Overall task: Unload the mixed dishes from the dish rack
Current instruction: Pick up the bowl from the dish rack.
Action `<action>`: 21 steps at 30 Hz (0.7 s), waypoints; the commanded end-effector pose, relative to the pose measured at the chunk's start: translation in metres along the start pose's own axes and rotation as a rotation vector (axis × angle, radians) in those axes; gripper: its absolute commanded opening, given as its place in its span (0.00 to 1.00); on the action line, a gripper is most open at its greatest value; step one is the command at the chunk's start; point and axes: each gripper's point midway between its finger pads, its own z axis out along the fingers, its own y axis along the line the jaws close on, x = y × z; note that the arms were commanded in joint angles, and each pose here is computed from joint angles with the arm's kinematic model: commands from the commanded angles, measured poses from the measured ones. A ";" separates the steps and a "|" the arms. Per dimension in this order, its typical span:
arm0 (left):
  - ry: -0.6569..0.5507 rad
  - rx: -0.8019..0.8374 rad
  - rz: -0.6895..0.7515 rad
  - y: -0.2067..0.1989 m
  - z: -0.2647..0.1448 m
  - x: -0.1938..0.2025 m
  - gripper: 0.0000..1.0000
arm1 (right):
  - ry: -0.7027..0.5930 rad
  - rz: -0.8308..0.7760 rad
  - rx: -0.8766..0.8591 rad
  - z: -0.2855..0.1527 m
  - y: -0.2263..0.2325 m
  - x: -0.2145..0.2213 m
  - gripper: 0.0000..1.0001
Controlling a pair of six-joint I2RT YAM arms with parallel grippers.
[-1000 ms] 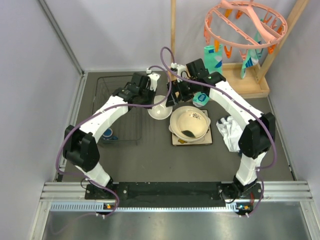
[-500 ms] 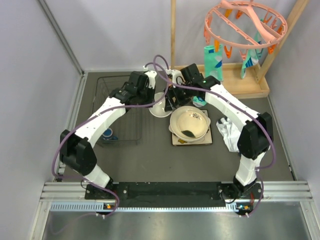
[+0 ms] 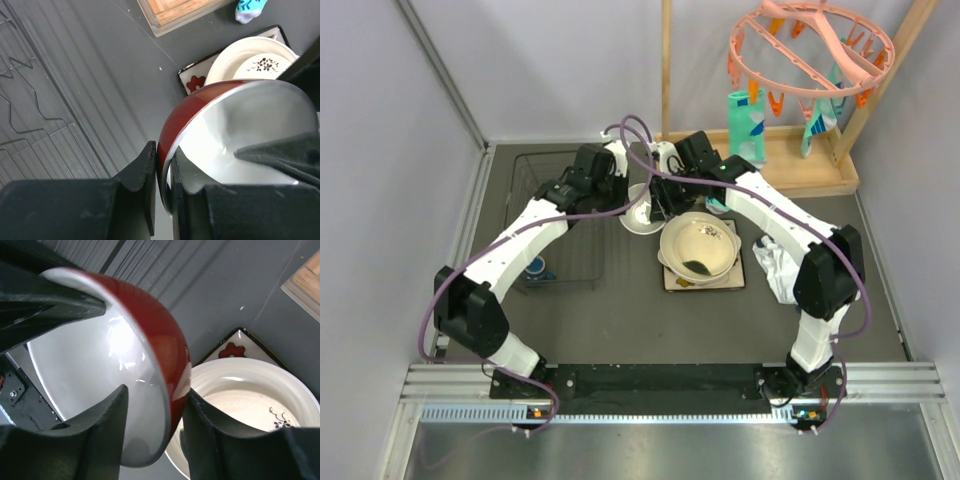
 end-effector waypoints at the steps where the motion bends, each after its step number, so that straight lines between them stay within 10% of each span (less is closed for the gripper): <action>1: -0.209 0.056 -0.023 -0.016 -0.032 -0.052 0.00 | -0.014 -0.068 0.014 0.000 0.001 -0.006 0.37; 10: -0.204 0.020 -0.015 -0.008 -0.026 -0.041 0.07 | -0.002 -0.073 0.028 0.000 -0.002 -0.001 0.00; 21: -0.245 -0.020 0.018 0.002 -0.038 -0.046 0.71 | 0.021 -0.067 0.028 0.002 -0.003 0.006 0.00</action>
